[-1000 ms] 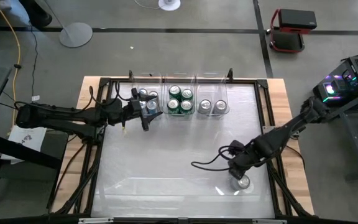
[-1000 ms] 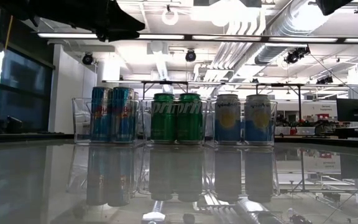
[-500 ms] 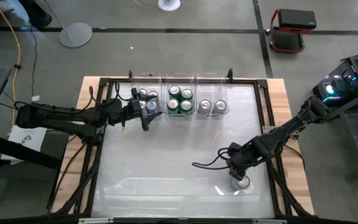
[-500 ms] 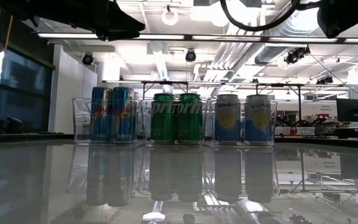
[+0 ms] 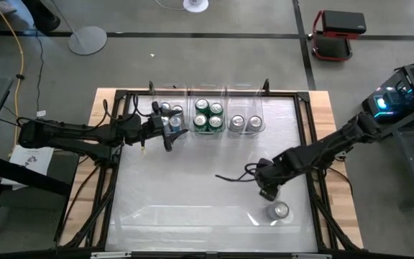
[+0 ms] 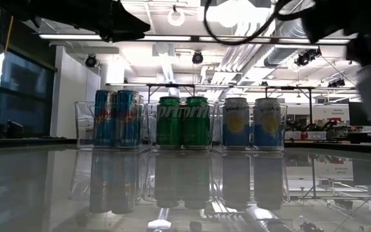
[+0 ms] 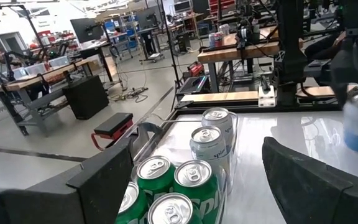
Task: Sort soda cans
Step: Put the top blue-white soda can into the right transparent bin
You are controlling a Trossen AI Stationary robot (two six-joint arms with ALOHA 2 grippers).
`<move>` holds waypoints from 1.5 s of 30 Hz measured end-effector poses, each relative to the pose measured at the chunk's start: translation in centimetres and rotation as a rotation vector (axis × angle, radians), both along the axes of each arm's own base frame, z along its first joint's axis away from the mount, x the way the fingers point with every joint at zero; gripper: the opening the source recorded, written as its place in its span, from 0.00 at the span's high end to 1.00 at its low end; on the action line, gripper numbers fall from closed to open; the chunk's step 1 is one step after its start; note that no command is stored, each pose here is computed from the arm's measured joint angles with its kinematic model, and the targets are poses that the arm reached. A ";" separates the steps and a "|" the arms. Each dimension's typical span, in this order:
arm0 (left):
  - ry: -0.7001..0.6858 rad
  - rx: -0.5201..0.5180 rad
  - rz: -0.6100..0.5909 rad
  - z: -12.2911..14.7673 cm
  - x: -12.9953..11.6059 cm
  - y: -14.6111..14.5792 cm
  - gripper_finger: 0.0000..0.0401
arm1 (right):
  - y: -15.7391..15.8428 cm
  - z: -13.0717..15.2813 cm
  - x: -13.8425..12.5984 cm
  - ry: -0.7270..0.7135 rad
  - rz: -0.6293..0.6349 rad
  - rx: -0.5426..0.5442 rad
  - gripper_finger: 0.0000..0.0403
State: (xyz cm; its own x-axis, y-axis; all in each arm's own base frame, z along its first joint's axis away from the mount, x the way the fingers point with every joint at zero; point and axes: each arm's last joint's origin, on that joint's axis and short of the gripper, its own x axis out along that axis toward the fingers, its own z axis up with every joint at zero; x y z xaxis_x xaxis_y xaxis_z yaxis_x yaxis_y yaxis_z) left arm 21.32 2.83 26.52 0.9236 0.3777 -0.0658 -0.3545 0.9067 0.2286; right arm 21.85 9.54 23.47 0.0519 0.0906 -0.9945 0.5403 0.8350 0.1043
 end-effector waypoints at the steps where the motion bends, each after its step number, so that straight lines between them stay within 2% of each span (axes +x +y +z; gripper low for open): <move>1: 0.000 0.000 0.000 0.0 0.0 0.0 0.17 | -0.3 0.5 0.2 -0.016 0.001 -0.027 0.34; 4: 0.002 0.000 -0.002 0.0 0.0 0.0 0.17 | -1.5 2.5 0.5 -0.067 -0.007 -0.149 0.34; 6: 0.004 -0.001 -0.002 0.0 0.0 0.0 0.17 | -2.2 3.9 0.8 -0.101 -0.024 -0.154 0.34; 10: 0.000 -0.016 -0.001 -0.1 0.0 0.0 0.17 | -2.9 3.5 0.3 0.004 0.008 -0.131 0.34; 15: 0.004 -0.023 0.000 -0.1 0.0 0.0 0.17 | -3.8 3.9 0.7 -0.034 0.023 -0.161 0.34; 21: 0.003 -0.024 -0.001 -0.1 0.0 -0.1 0.17 | -5.8 8.3 1.3 -0.180 0.012 -0.273 0.34; 26: -0.002 -0.024 -0.001 -0.1 0.0 -0.1 0.17 | -9.7 13.5 1.8 -0.328 -0.057 -0.412 0.34; 31: -0.007 -0.023 -0.001 0.0 0.0 -0.1 0.17 | -16.1 16.1 2.2 -0.404 -0.139 -0.493 0.34; 38: -0.008 -0.025 -0.001 0.0 0.0 -0.1 0.17 | -25.7 13.3 4.7 -0.411 -0.163 -0.383 0.34; 42: -0.011 -0.033 -0.001 0.0 0.0 -0.1 0.17 | -29.3 9.9 6.9 -0.314 -0.145 -0.306 0.34; 45: -0.014 -0.041 0.000 0.0 0.0 -0.1 0.17 | -30.6 7.6 8.7 -0.255 -0.080 -0.276 0.34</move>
